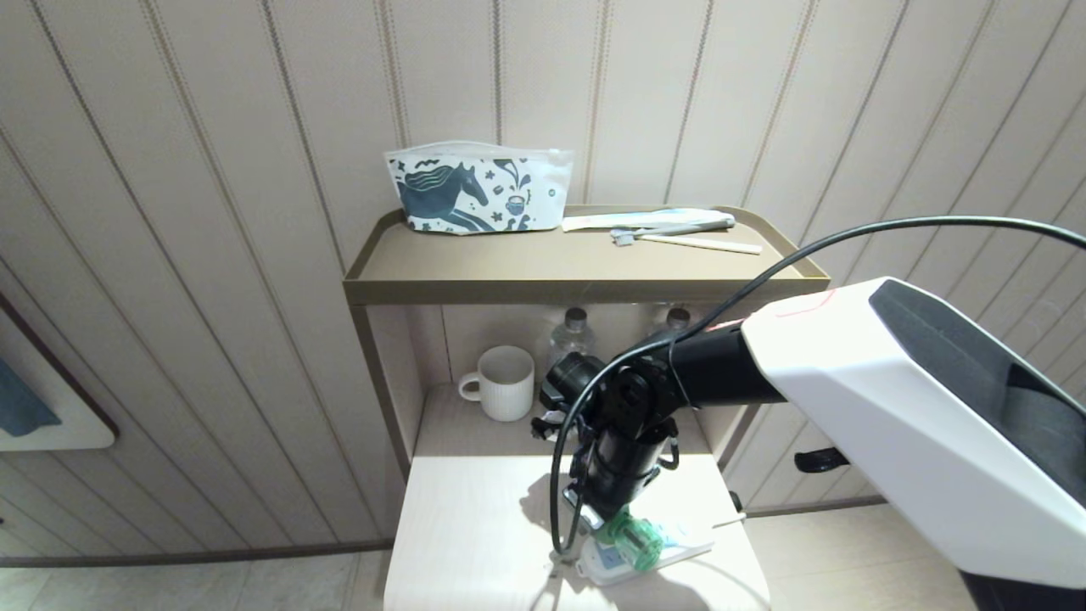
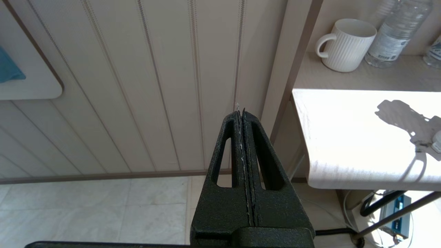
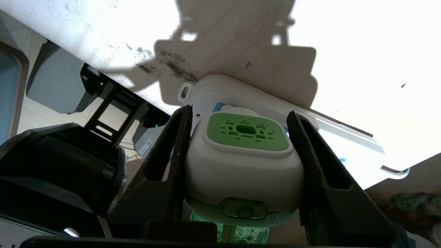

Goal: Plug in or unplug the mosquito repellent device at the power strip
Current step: Insert the plug into the socket

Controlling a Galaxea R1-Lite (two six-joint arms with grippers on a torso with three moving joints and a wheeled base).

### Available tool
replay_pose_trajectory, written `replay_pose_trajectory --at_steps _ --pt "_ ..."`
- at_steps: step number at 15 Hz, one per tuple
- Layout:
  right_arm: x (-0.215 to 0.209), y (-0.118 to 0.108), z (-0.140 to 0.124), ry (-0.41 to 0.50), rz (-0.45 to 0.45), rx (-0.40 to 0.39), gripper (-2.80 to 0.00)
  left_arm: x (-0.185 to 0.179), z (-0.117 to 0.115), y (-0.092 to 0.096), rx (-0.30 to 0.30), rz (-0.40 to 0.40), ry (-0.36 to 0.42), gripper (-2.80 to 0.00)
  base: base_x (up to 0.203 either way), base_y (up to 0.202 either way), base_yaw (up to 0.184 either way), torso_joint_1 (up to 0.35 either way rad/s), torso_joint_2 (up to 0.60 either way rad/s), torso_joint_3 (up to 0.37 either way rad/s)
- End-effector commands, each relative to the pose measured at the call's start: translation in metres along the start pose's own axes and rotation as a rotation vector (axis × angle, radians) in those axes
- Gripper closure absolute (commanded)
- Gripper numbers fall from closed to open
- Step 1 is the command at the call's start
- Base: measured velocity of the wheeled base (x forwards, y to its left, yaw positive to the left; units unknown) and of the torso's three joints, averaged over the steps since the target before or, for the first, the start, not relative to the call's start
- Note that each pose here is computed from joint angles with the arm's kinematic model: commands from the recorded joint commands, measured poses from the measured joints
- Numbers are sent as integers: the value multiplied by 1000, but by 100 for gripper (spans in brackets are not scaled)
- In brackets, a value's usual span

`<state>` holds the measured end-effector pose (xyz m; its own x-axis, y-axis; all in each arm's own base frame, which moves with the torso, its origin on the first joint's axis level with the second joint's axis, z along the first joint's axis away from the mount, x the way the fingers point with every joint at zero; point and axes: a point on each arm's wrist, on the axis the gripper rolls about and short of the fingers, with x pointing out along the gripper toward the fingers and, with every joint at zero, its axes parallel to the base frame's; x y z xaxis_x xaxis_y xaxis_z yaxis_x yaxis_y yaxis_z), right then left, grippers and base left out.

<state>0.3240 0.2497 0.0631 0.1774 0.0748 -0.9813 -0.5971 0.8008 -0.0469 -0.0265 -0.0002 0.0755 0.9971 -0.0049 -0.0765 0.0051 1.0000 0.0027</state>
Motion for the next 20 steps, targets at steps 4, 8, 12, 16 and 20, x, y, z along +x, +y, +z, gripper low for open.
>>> replay_pose_trajectory --at_steps 4,8,12,16,20 --pt "-23 -1 -11 -75 -1 49 0 0 0 0 0 0 0 0 0 0 0 0 0 0" --pt "-24 -1 -25 -105 1 54 0 0 0 0 0 -1 0 0 0 0 0 0 0 0" --pt "-10 -5 -27 -122 5 98 0 0 0 0 0 -1 0 0 0 0 0 0 0 0" --pt "2 -11 -27 -147 3 118 0 0 0 0 0 0 0 0 0 0 0 0 0 0" --pt "5 -10 -26 -145 3 120 0 0 0 0 0 -1 0 0 0 0 0 0 0 0"
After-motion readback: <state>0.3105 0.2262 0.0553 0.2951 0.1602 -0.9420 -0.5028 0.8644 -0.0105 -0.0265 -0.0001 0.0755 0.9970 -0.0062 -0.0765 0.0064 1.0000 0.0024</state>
